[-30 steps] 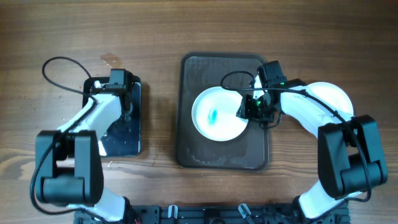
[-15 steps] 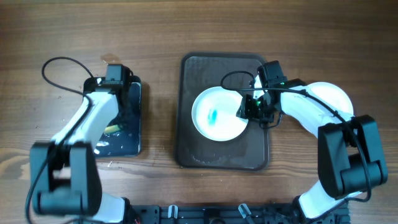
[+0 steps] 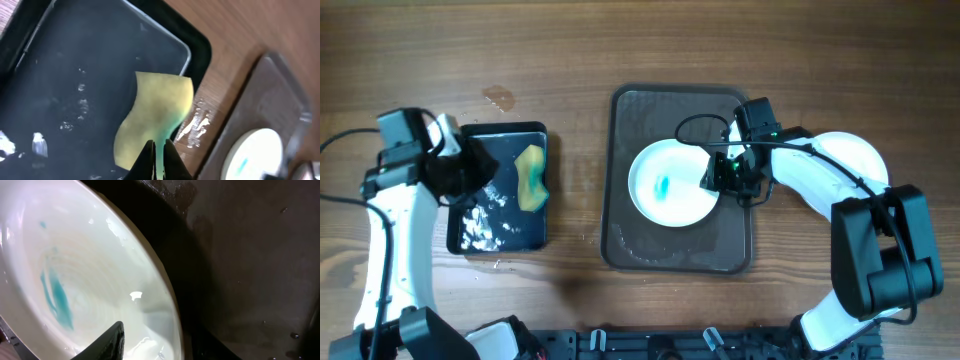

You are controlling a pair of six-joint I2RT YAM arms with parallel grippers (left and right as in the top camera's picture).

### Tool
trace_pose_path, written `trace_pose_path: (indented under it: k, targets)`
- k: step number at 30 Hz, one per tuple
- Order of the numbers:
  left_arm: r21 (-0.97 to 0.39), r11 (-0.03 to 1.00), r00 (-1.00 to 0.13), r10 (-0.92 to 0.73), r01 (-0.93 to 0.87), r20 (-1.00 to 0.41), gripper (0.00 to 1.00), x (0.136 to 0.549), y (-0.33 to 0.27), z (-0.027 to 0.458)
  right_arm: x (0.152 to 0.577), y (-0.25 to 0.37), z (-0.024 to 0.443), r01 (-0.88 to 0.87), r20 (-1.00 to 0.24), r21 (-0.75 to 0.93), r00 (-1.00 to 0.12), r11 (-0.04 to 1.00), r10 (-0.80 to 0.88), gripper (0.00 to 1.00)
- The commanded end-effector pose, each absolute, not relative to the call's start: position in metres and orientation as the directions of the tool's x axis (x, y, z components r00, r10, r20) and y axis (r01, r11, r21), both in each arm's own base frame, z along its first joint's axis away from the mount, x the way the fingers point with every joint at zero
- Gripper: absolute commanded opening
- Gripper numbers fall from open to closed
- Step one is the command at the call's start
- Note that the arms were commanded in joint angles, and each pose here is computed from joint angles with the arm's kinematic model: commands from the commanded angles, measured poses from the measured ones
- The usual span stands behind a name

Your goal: Clean dirty plates on tray and stack at the side

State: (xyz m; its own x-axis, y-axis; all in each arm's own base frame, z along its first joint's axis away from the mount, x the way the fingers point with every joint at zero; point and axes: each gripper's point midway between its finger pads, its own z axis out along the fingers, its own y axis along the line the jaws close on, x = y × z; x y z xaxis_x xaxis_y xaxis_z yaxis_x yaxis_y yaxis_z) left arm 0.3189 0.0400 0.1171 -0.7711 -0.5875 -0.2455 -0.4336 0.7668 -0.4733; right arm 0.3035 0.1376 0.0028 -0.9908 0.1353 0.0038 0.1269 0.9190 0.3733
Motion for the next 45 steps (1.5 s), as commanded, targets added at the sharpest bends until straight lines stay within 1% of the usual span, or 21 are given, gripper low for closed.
trace_pose_path:
  k: [1,2,3,4,6,8,10,12,16,20,25,27,30,32,35,37,41,43,45]
  targets:
    - [-0.647,0.733,-0.850,-0.465,-0.212,-0.248,0.05,0.320,-0.002,0.135,0.279,0.119,-0.028,0.180,0.096,0.269,-0.982,0.946,0.160,0.45]
    - [-0.631,0.746,-0.854,-0.455,-0.212,-0.251,0.05,0.320,-0.003,0.133,0.279,0.119,-0.028,0.180,0.096,0.269,-0.983,0.946,0.160,0.45]
    - [-0.588,0.778,-0.859,-0.441,-0.221,-0.260,0.04,0.320,-0.002,0.127,0.279,0.119,-0.027,0.180,0.095,0.270,-0.983,0.946,0.159,0.45]
    - [-0.473,0.844,-0.867,-0.415,-0.254,-0.275,0.04,0.319,0.001,0.115,0.279,0.119,-0.027,0.180,0.094,0.270,-0.983,0.946,0.160,0.45]
    - [-0.348,0.901,-0.877,-0.369,-0.257,-0.307,0.04,0.320,0.000,0.107,0.279,0.119,-0.027,0.179,0.094,0.270,-0.983,0.946,0.159,0.45]
    - [-0.221,0.946,-0.885,-0.306,-0.239,-0.351,0.04,0.323,-0.007,0.102,0.279,0.119,-0.028,0.179,0.094,0.270,-0.983,0.946,0.159,0.45]
    - [-0.115,0.955,-0.881,-0.296,-0.273,-0.368,0.04,0.323,-0.012,0.097,0.280,0.120,-0.028,0.179,0.091,0.271,-0.983,0.946,0.159,0.45]
    - [-0.092,0.958,-0.889,-0.285,-0.271,-0.358,0.04,0.323,-0.021,0.090,0.280,0.120,-0.027,0.178,0.091,0.271,-0.983,0.946,0.159,0.45]
    - [-0.018,0.955,-0.898,-0.284,-0.295,-0.335,0.04,0.326,-0.016,0.069,0.281,0.120,-0.027,0.177,0.087,0.273,-0.983,0.946,0.159,0.45]
    - [-0.002,0.958,-0.906,-0.271,-0.286,-0.326,0.04,0.336,-0.017,0.051,0.282,0.120,-0.027,0.175,0.083,0.274,-0.984,0.945,0.159,0.45]
    - [0.053,0.960,-0.924,-0.249,-0.275,-0.289,0.04,0.332,-0.011,0.037,0.283,0.120,-0.027,0.175,0.081,0.275,-0.984,0.945,0.159,0.45]
    - [0.109,0.950,-0.923,-0.251,-0.293,-0.291,0.04,0.327,-0.001,0.038,0.282,0.120,-0.027,0.176,0.083,0.274,-0.984,0.945,0.159,0.45]
    - [0.201,0.919,-0.914,-0.270,-0.338,-0.303,0.04,0.319,0.017,0.043,0.282,0.120,-0.027,0.175,0.083,0.274,-0.984,0.945,0.159,0.45]
    - [0.265,0.874,-0.891,-0.317,-0.407,-0.325,0.04,0.312,0.031,0.048,0.282,0.120,-0.027,0.175,0.082,0.274,-0.984,0.946,0.159,0.45]
    - [0.281,0.839,-0.866,-0.367,-0.466,-0.339,0.04,0.307,0.037,0.049,0.282,0.120,-0.028,0.175,0.083,0.274,-0.984,0.946,0.158,0.45]
    - [0.315,0.796,-0.843,-0.409,-0.517,-0.350,0.04,0.299,0.045,0.051,0.282,0.120,-0.028,0.175,0.083,0.274,-0.984,0.946,0.158,0.45]
    - [0.341,0.733,-0.799,-0.463,-0.588,-0.383,0.04,0.290,0.055,0.059,0.282,0.120,-0.028,0.175,0.084,0.274,-0.984,0.946,0.158,0.45]
    - [0.340,0.698,-0.769,-0.496,-0.630,-0.403,0.04,0.285,0.060,0.064,0.282,0.120,-0.028,0.175,0.084,0.273,-0.984,0.946,0.158,0.45]
    - [0.313,0.692,-0.749,-0.519,-0.651,-0.411,0.05,0.284,0.063,0.070,0.282,0.120,-0.028,0.175,0.084,0.273,-0.984,0.946,0.158,0.45]
